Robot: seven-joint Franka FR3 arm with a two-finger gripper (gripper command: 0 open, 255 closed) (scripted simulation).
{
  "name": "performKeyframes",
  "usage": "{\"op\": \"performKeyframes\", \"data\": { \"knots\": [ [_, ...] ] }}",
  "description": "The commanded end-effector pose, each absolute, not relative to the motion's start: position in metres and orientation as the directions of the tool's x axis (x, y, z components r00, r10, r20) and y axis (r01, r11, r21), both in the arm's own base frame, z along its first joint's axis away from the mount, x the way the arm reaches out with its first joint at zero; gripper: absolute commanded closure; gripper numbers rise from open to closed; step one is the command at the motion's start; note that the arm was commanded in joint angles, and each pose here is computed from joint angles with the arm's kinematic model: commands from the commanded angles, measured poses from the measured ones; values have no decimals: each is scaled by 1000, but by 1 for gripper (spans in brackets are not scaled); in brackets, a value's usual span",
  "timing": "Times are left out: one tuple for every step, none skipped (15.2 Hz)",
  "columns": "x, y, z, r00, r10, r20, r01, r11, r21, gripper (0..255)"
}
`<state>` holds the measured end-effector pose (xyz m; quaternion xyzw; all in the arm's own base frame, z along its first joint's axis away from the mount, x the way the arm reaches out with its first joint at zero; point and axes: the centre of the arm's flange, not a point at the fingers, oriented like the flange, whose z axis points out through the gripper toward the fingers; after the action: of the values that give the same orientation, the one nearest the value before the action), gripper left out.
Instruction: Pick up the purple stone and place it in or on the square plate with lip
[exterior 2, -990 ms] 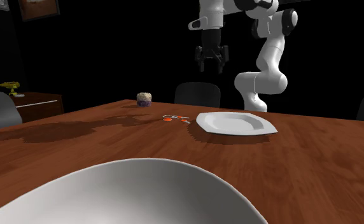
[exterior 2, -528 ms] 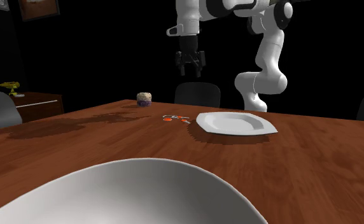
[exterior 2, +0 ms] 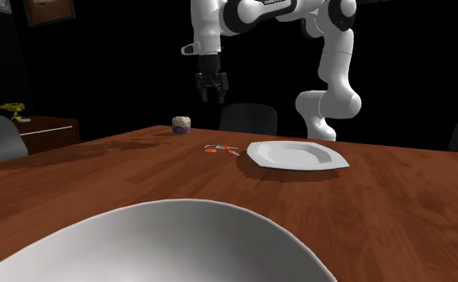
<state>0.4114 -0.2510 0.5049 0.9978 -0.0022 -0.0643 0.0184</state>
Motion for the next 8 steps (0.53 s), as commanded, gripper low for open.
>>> {"op": "performKeyframes", "data": {
  "knots": [
    [422,-277,497,992,-5,-128,-1,-999,36,0],
    [428,-289,494,992,-5,-128,0,-999,34,0],
    [434,-300,490,992,-4,-128,0,-999,33,0],
    [439,-312,487,992,-4,-128,0,-999,32,0],
    [445,-323,484,992,-4,-128,0,-1000,30,0],
    [451,-335,481,992,-3,-128,0,-1000,29,0],
    [457,-347,478,992,-3,-128,1,-1000,28,0],
    [462,-358,474,992,-2,-128,1,-1000,26,0]
  ]
}}
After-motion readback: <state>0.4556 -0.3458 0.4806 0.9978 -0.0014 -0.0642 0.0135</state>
